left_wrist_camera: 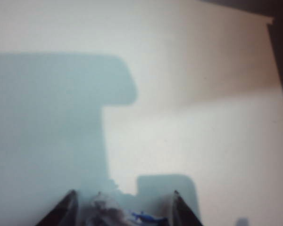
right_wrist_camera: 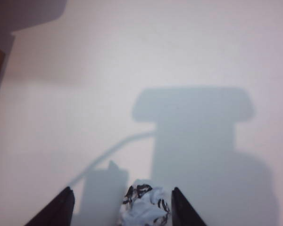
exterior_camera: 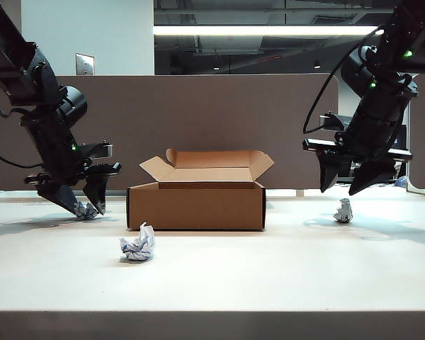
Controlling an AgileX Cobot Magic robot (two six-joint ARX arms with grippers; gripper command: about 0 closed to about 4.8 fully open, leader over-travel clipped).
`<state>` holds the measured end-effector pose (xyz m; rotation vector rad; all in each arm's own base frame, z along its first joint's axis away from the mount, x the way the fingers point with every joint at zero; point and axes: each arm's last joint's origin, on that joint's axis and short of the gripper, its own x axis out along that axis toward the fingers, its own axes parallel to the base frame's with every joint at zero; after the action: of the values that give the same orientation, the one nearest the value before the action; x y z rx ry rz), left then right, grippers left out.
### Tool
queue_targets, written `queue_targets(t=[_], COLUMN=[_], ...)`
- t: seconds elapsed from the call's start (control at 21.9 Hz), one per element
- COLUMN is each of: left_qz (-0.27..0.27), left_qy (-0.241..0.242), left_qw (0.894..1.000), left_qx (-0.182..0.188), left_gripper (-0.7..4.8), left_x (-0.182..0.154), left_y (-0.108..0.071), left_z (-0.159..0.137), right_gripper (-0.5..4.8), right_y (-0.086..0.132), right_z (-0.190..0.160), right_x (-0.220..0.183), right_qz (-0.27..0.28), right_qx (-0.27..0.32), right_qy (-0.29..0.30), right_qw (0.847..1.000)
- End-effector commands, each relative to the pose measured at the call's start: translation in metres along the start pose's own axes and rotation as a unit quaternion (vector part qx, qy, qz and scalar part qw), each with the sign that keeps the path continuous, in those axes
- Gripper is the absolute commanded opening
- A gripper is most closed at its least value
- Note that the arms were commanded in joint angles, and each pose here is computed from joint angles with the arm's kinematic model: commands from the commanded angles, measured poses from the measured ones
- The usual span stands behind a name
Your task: Pick up all the paper balls on the table and put them in the paper box.
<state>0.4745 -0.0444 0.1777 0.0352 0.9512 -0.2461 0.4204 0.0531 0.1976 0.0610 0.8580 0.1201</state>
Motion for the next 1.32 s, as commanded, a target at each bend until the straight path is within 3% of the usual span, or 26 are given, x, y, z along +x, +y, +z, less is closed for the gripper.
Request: queue_targets(t=[0.05, 0.73, 0.82, 0.91, 1.0, 1.14, 1.32], left_qz=[0.002, 0.005, 0.005, 0.005, 0.005, 0.005, 0.005], left_qy=[-0.001, 0.019, 0.019, 0.019, 0.019, 0.019, 0.018], left_qw=[1.0, 1.0, 1.0, 1.0, 1.0, 1.0, 1.0], left_qx=[-0.001, -0.013, -0.013, -0.013, -0.013, -0.013, -0.013], left_gripper=[2.46, 2.46, 2.46, 2.44, 2.06, 0.95, 0.45], left_x=[-0.001, 0.0, 0.0, 0.0, 0.0, 0.0, 0.0], left_y=[0.001, 0.001, 0.001, 0.001, 0.001, 0.001, 0.001], left_z=[0.001, -0.003, -0.003, -0.003, -0.003, -0.003, -0.003], right_gripper=[2.84, 2.8, 2.62, 2.01, 1.43, 0.44, 0.37], right_y=[-0.002, -0.005, -0.005, -0.006, -0.006, -0.006, -0.006], right_z=[0.004, -0.009, -0.012, -0.015, -0.015, -0.014, -0.014], right_x=[0.003, 0.022, 0.026, 0.03, 0.03, 0.03, 0.03], right_qz=[0.02, -0.001, -0.001, -0.001, -0.001, -0.001, 0.0], right_qx=[0.007, 0.009, 0.01, 0.01, 0.01, 0.007, -0.002], right_qy=[0.01, 0.076, 0.086, 0.093, 0.091, 0.09, 0.088], right_qw=[1.0, 0.997, 0.996, 0.996, 0.996, 0.996, 0.996])
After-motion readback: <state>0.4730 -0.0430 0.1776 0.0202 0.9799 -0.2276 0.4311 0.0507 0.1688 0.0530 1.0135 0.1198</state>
